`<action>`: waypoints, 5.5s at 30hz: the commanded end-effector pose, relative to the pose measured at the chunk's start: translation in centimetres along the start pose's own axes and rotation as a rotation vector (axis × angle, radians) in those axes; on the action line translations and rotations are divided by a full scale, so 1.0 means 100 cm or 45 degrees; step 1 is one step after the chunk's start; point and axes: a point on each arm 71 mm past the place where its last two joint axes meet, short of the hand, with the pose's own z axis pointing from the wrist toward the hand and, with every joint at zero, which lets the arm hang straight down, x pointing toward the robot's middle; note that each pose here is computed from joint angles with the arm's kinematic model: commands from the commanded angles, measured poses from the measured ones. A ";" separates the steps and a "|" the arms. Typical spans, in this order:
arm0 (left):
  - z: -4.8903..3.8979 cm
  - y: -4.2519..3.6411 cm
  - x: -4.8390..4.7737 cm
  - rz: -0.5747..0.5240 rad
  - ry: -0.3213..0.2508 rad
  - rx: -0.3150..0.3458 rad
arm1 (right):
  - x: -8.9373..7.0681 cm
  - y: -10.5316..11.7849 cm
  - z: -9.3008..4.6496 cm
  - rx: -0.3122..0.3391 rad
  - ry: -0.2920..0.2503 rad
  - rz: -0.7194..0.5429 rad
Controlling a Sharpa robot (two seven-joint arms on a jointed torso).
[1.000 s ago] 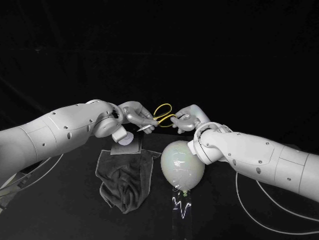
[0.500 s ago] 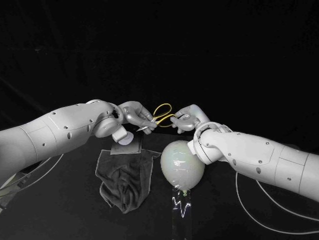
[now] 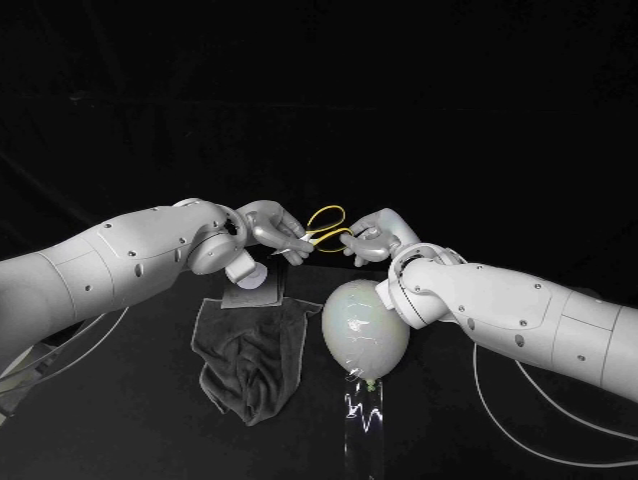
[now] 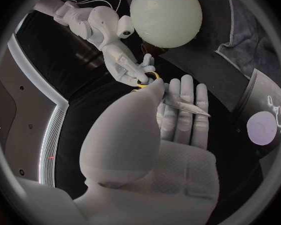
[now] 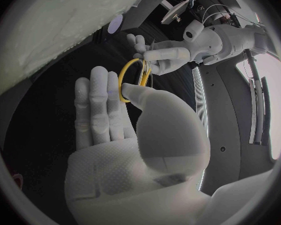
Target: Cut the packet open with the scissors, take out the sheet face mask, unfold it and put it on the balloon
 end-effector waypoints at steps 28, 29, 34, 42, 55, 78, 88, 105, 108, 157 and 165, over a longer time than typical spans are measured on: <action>-0.0008 -0.0005 -0.0005 -0.109 0.007 0.004 | -0.002 -0.002 0.000 -0.013 0.015 -0.046; -0.0009 -0.0005 -0.0010 -0.112 0.000 0.006 | -0.001 -0.002 -0.001 -0.014 0.021 -0.049; -0.0012 -0.0001 -0.0032 -0.118 -0.026 0.010 | -0.001 -0.002 -0.001 -0.017 0.042 -0.055; -0.0012 0.0003 -0.0035 -0.096 -0.030 0.006 | -0.001 -0.002 -0.002 -0.020 0.047 -0.058; 0.0009 -0.0006 0.0021 -0.068 0.013 0.006 | 0.000 -0.002 -0.002 -0.012 0.049 -0.047; 0.0015 -0.0012 0.0030 -0.066 0.027 0.027 | 0.001 -0.003 -0.002 -0.005 0.081 -0.052; 0.0017 -0.0013 0.0042 -0.059 0.038 0.026 | 0.002 -0.001 -0.002 -0.027 0.096 -0.059; 0.0024 -0.0026 0.0057 -0.068 0.017 0.026 | 0.003 -0.001 -0.003 -0.031 0.095 -0.060; 0.0025 -0.0029 0.0059 -0.072 0.015 0.027 | 0.003 -0.001 -0.003 -0.030 0.098 -0.060; 0.0033 -0.0041 0.0085 -0.080 0.044 0.039 | 0.002 -0.001 -0.003 -0.035 0.108 -0.029; 0.0030 -0.0031 0.0078 -0.082 0.046 0.031 | 0.001 -0.002 -0.003 -0.051 0.128 -0.009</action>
